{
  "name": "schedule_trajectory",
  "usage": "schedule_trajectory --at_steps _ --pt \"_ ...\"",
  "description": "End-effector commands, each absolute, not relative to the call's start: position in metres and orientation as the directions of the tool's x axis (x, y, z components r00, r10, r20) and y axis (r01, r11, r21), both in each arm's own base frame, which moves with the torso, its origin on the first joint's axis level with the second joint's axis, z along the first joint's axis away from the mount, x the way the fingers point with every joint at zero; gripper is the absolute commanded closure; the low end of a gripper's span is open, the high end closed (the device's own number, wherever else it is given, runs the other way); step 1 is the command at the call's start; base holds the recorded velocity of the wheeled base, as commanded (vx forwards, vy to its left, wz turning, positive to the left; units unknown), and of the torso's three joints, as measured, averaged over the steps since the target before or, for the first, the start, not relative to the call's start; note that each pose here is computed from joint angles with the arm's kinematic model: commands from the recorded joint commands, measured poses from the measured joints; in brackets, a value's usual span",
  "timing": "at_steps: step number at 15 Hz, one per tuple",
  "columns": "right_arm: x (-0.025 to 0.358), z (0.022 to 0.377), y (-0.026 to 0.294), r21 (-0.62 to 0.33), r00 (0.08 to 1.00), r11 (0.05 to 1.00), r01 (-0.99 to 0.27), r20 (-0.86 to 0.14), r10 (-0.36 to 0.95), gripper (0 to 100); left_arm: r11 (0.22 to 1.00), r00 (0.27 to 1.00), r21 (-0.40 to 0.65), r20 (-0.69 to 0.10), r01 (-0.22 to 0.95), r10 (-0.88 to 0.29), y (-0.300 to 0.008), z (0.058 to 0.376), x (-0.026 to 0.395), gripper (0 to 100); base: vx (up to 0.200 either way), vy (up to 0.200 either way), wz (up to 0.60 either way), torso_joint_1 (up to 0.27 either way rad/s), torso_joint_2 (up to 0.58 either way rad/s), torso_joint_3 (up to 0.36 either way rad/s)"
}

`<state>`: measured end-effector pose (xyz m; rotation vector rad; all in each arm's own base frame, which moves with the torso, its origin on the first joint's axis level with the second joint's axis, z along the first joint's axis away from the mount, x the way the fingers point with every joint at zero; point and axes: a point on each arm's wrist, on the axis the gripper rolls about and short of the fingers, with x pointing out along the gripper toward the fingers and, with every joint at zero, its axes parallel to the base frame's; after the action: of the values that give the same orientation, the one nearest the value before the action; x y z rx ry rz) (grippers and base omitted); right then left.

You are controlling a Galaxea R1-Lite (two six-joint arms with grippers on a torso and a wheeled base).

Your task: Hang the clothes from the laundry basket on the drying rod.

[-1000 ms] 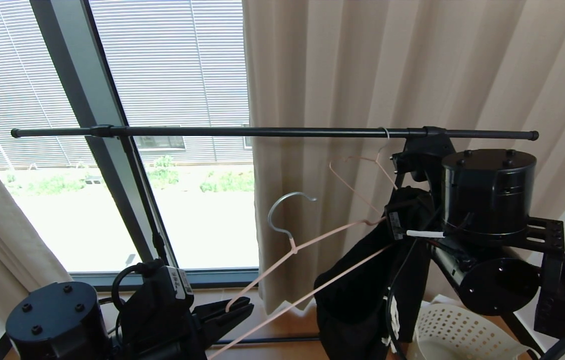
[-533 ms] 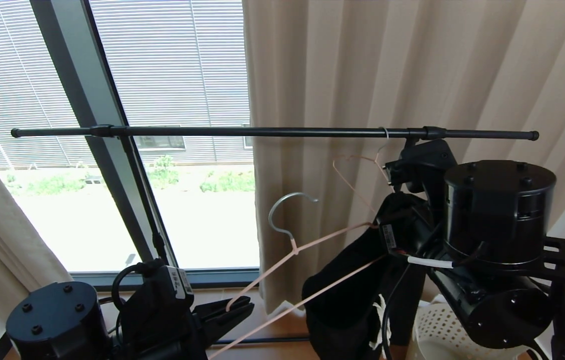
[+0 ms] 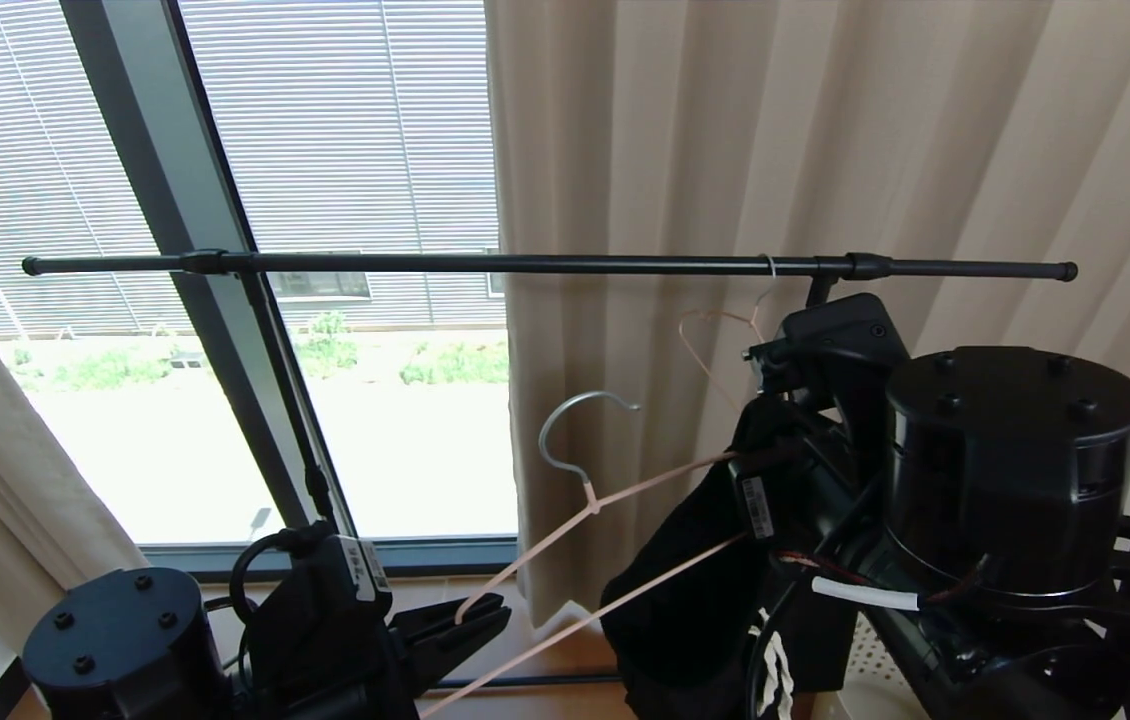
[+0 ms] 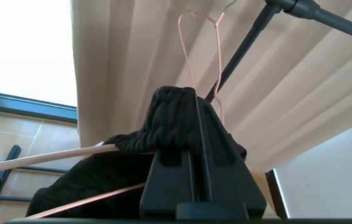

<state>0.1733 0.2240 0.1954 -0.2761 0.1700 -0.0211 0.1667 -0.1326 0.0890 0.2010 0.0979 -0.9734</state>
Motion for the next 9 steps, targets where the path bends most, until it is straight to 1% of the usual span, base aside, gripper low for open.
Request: schedule_trajectory --at_steps 1,3,6,9 --pt "0.168 0.195 0.229 -0.27 0.986 0.963 -0.025 -0.165 -0.021 100 0.546 0.56 0.124 -0.175 0.828 -0.81 -0.133 0.088 0.167 100 0.0 0.0 0.0 0.0 0.0 0.0" --pt "0.162 0.194 0.234 -0.268 0.986 0.962 -0.052 -0.167 0.006 100 0.546 0.56 0.124 -0.175 0.828 -0.81 -0.133 0.088 0.167 100 0.0 0.0 0.0 0.0 0.0 0.0" --pt "0.15 0.193 0.243 -0.244 0.984 0.965 -0.098 -0.168 0.057 100 0.546 0.56 0.124 -0.174 0.828 -0.81 -0.133 0.088 0.167 100 0.0 0.0 0.0 0.0 0.0 0.0" --pt "0.146 0.189 0.253 -0.217 0.981 0.969 -0.12 -0.175 0.082 100 0.546 0.56 0.124 -0.175 0.828 -0.81 -0.133 0.088 0.167 100 0.0 0.0 0.0 0.0 0.0 0.0"
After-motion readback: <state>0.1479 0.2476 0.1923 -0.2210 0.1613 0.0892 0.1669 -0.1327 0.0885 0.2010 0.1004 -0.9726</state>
